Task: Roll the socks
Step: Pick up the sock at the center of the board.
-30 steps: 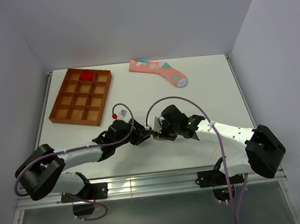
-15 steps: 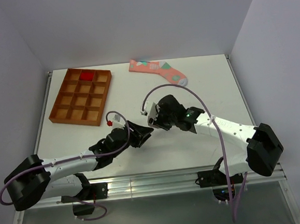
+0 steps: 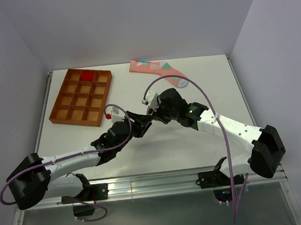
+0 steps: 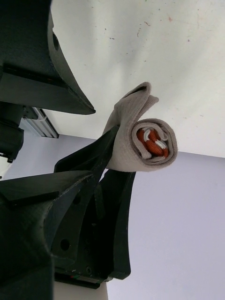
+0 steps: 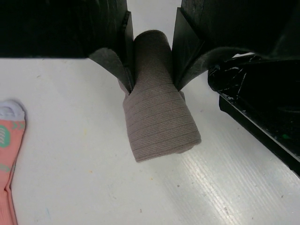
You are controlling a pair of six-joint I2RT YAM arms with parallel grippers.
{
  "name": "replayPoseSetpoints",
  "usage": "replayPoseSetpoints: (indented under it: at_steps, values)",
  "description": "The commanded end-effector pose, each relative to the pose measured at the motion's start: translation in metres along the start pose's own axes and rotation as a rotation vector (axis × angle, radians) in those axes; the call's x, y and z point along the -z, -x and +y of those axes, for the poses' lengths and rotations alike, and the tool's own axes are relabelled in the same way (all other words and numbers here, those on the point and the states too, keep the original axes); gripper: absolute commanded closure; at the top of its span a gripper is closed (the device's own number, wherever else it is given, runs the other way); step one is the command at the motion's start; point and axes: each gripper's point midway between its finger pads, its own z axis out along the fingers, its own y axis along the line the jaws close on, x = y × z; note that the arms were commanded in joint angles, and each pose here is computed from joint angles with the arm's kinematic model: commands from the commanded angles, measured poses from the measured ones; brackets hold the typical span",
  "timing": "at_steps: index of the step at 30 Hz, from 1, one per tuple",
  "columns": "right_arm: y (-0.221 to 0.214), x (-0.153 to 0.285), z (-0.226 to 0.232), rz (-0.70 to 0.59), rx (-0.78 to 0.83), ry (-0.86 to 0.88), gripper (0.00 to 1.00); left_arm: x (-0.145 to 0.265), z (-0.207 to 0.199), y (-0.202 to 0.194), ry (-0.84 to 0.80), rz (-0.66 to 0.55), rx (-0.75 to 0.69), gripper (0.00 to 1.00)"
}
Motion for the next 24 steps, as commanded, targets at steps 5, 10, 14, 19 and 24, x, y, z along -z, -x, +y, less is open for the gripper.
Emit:
replayPoseSetpoints:
  at_steps: [5,10,14,19,24]
  values:
    - [0.037,0.023,-0.004,-0.096,-0.059,0.0,1.0,-0.012,-0.037,0.01,-0.104,-0.058,0.035,0.43]
    - [0.042,0.03,0.002,-0.113,-0.085,0.032,1.0,-0.012,-0.042,0.021,-0.132,-0.094,0.059,0.42]
    - [0.046,0.035,0.004,-0.125,-0.103,0.046,1.0,-0.013,-0.048,0.025,-0.144,-0.11,0.041,0.41]
    - [0.054,0.041,0.008,-0.142,-0.125,0.071,1.0,-0.018,-0.054,0.023,-0.167,-0.101,0.053,0.4]
    - [0.056,0.041,0.017,-0.142,-0.129,0.127,1.0,-0.02,-0.057,0.026,-0.178,-0.112,0.059,0.4]
